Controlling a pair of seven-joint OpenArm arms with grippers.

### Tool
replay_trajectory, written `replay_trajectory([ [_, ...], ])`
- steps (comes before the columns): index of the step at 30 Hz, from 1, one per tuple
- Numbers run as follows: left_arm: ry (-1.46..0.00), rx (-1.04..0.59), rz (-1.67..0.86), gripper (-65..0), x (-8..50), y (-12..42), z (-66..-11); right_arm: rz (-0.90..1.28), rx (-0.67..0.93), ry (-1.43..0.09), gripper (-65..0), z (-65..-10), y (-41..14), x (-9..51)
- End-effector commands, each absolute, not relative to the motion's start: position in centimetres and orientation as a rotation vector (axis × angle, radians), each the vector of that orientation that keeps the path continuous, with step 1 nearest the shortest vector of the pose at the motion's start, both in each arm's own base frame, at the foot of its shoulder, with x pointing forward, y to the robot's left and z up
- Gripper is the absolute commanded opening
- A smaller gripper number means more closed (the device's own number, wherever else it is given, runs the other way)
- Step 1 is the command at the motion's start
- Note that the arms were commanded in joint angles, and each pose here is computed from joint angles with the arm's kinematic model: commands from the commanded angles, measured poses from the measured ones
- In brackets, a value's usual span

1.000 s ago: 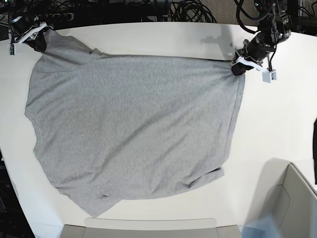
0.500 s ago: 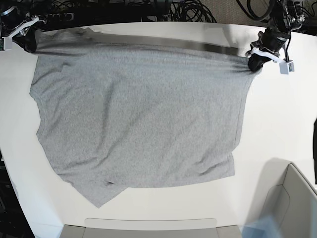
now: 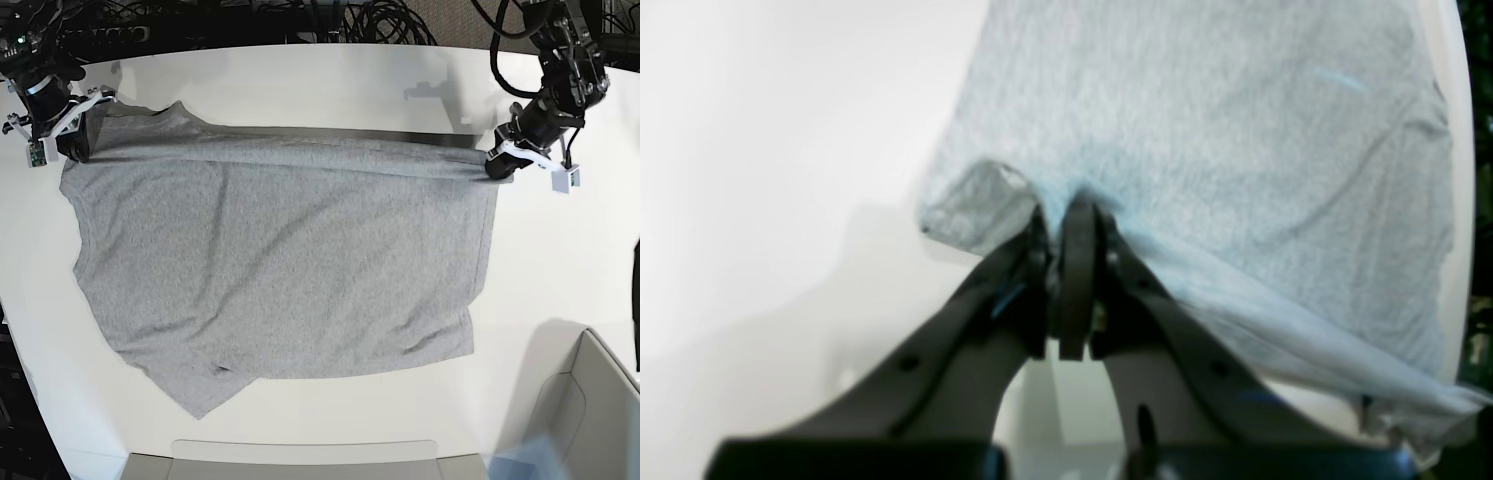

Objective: Fold the T-shirt properly
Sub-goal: 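Lift the shoulder edge and fold it over toward the hem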

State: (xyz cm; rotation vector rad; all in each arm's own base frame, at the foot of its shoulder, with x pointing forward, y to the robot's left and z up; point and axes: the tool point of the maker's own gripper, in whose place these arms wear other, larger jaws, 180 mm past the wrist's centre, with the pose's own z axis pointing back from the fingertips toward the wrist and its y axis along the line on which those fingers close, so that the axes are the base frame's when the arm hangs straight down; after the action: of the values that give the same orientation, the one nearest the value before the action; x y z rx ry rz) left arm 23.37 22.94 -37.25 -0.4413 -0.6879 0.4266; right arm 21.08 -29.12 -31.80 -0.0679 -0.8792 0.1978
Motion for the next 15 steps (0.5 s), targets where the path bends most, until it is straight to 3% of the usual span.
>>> replay_trajectory([
  [1, -0.737, -0.442, 0.417, -65.0, 24.5, 23.4, -36.1, 0.22, -0.085, -0.922, -65.0, -30.6, -29.1, 22.2],
  [9, -0.739, -0.462, 0.41, -65.0, 27.3, 22.9, -36.5, 0.288, -0.141, -0.897, -65.0, -31.3, -29.5, 26.4],
  [15, -0.76, -0.365, 0.337, -65.0, 29.8, 23.3, -36.0, 0.301, -0.122, -0.893, -65.0, -31.7, -29.8, 28.8],
])
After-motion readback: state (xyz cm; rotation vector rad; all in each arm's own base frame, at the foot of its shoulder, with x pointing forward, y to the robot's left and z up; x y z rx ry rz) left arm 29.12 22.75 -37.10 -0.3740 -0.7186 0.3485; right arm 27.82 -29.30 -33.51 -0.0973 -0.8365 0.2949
